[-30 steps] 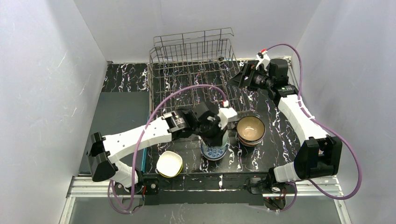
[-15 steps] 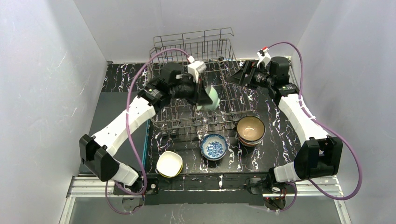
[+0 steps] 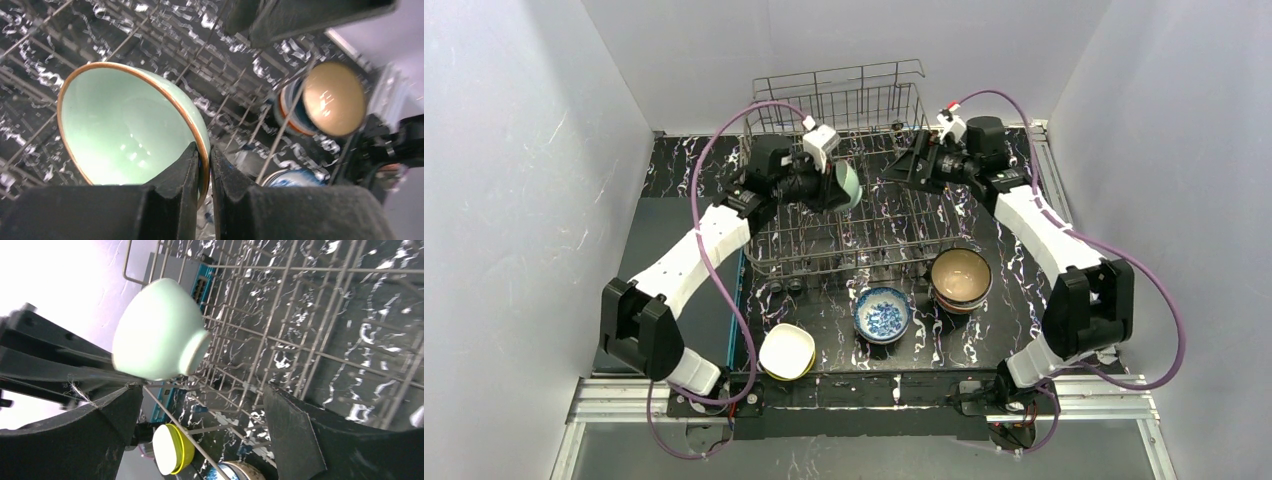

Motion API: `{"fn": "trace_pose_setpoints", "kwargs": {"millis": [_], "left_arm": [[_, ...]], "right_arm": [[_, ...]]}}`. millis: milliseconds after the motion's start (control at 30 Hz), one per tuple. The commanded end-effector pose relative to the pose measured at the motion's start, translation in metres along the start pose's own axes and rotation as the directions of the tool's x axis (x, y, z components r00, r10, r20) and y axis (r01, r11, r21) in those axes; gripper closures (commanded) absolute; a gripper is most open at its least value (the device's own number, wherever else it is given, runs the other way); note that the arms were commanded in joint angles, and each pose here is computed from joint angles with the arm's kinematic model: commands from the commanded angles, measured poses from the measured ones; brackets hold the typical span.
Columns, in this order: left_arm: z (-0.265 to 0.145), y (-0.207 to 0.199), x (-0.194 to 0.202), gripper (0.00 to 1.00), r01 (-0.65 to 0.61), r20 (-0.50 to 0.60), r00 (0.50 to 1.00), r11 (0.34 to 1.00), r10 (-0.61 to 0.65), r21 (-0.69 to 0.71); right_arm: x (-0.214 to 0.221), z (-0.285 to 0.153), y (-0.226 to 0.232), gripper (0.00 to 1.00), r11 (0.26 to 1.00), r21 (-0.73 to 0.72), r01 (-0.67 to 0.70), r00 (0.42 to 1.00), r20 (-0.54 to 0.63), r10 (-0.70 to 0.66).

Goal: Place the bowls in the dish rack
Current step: Pick up the bowl from the center of the board, then turn the bowl upside down on the dish rack.

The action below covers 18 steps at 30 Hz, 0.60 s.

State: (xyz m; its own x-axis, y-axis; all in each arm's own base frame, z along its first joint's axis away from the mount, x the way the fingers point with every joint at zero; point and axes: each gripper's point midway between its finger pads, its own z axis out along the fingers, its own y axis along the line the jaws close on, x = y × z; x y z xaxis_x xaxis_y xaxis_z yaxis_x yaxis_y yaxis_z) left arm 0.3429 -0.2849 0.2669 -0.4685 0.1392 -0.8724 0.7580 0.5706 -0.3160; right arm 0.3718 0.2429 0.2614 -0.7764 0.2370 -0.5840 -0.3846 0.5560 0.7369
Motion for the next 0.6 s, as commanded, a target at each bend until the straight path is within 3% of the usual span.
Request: {"fn": "trace_pose_setpoints", "kwargs": {"millis": [0, 367, 567], "left_arm": [[-0.026, 0.002, -0.03, 1.0, -0.298, 0.193, 0.93, 0.949, 0.313, -0.101], [-0.062, -0.001, -0.024, 1.0, -0.443, 0.272, 0.825, 0.866, 0.496, -0.234], [-0.068, 0.008, -0.013, 1.0, -0.483, 0.235, 0.793, 0.815, 0.562, -0.32]], "right_arm": [[-0.006, 0.016, 0.035, 0.01, 0.996, -0.088, 0.021, 1.0, -0.014, -0.023], [0.02, 0.069, 0.086, 0.01, 0.962, -0.267, -0.056, 0.991, -0.135, 0.02], [0.041, 0.085, 0.105, 0.01, 0.943, -0.321, -0.087, 0.983, -0.179, 0.03]]}}
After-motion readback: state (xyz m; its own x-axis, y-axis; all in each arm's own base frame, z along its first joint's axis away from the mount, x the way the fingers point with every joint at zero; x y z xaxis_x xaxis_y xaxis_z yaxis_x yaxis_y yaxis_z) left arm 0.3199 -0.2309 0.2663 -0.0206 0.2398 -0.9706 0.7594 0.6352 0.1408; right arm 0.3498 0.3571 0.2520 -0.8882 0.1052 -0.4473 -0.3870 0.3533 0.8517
